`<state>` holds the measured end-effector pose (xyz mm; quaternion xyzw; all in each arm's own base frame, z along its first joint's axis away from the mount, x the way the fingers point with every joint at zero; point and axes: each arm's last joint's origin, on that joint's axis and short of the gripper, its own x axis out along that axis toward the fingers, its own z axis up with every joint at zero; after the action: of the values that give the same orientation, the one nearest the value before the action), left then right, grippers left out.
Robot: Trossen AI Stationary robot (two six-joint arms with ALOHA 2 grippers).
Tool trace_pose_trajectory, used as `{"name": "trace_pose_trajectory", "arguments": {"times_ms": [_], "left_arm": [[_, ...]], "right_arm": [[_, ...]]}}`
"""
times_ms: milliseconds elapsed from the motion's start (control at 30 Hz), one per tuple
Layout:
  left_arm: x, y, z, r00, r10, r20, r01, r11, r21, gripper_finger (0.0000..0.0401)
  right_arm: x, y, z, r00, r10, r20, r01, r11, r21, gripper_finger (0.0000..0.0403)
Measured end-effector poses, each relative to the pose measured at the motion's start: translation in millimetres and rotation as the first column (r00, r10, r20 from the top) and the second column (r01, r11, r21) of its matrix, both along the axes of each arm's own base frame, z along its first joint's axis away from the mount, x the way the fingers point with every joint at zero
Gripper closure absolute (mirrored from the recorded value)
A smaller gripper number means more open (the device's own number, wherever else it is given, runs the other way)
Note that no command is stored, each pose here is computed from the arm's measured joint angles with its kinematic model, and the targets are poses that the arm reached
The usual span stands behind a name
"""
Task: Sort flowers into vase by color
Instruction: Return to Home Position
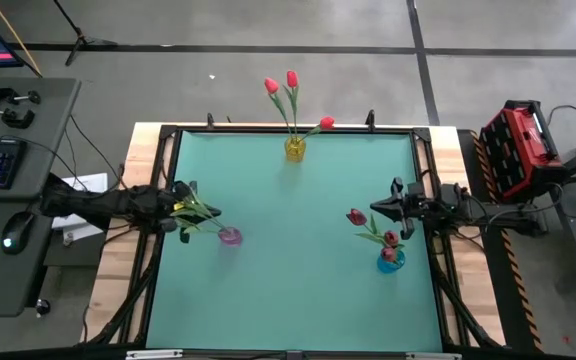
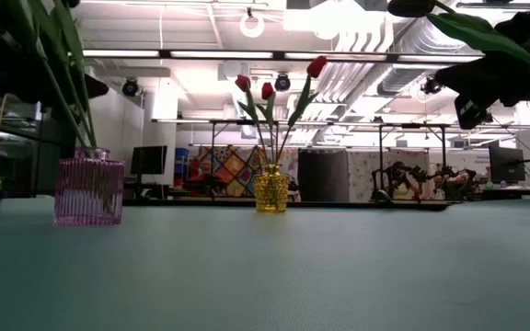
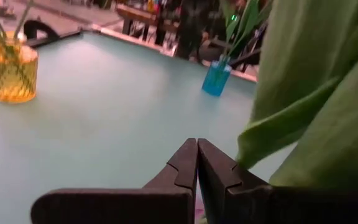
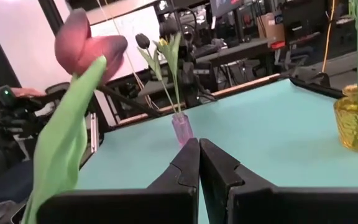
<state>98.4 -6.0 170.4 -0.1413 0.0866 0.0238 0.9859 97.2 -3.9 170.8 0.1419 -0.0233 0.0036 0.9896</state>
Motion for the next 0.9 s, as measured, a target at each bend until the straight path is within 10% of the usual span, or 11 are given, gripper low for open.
{"name": "trace_pose_trajectory", "arguments": {"times_ms": [900], "left_arm": [[-6.7, 0.6, 7.0, 0.996, 0.0, 0.092, 0.0, 1.0, -0.009, 0.0401]], "right_arm": [[0.1, 0.0, -2.5, 1.0, 0.0, -0.026, 0.0, 1.0, 0.001, 0.0402]]}}
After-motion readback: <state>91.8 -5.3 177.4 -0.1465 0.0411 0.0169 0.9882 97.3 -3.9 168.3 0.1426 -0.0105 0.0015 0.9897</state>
